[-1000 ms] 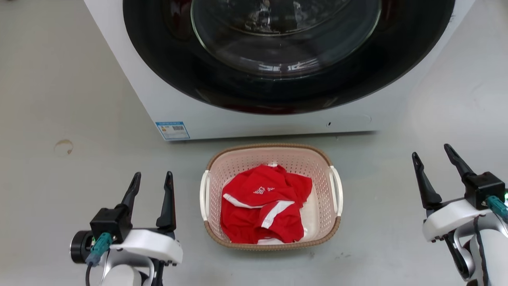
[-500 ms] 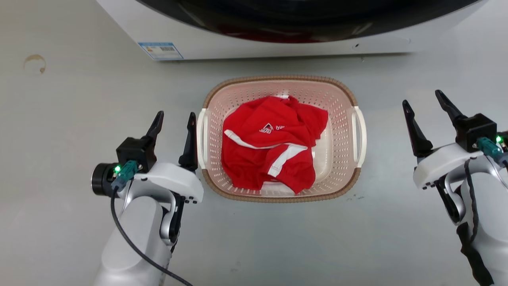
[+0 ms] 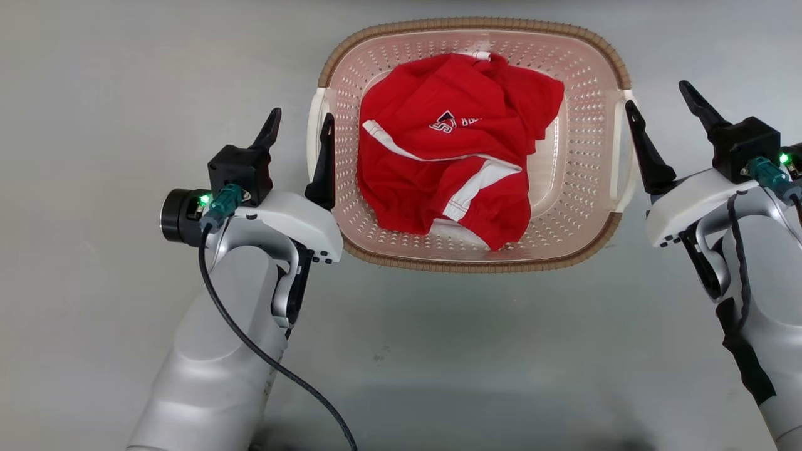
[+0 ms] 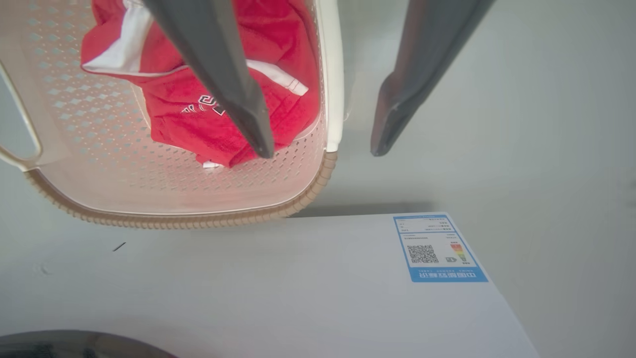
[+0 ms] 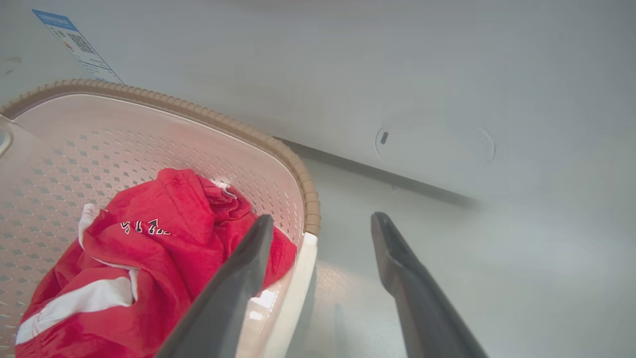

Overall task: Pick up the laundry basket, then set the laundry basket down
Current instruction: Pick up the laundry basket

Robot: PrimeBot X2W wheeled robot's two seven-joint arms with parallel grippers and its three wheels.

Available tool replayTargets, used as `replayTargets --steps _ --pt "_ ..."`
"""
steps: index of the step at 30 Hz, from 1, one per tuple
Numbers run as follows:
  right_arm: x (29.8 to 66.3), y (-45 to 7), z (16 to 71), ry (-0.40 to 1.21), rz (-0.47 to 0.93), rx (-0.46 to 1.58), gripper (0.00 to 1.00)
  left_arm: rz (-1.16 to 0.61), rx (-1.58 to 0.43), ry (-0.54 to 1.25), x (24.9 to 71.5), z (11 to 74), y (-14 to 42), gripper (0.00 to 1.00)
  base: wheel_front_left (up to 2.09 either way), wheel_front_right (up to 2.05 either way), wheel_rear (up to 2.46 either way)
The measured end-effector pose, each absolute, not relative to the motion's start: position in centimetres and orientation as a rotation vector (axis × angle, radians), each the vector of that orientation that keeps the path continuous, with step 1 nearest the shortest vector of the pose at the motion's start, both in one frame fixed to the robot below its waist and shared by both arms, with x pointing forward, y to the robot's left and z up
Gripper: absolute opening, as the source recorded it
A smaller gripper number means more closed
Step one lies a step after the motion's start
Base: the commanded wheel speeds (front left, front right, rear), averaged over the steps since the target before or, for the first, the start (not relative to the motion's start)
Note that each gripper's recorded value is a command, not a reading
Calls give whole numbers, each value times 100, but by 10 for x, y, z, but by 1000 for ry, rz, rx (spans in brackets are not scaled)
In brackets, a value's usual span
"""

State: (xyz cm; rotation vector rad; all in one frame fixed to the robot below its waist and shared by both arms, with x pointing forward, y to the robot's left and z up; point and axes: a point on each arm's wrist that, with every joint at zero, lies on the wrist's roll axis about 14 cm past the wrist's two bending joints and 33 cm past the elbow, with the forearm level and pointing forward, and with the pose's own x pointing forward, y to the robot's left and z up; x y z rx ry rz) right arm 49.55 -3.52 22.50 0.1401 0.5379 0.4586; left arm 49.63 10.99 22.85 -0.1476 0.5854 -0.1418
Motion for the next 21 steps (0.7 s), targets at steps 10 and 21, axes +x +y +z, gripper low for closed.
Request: replayTargets --steps 10,21 --pt "498 -26 194 577 469 171 100 -147 -130 651 496 194 110 100 0 0 0" --pt "486 -21 169 638 483 184 100 -158 -121 718 486 168 108 100 0 0 0"
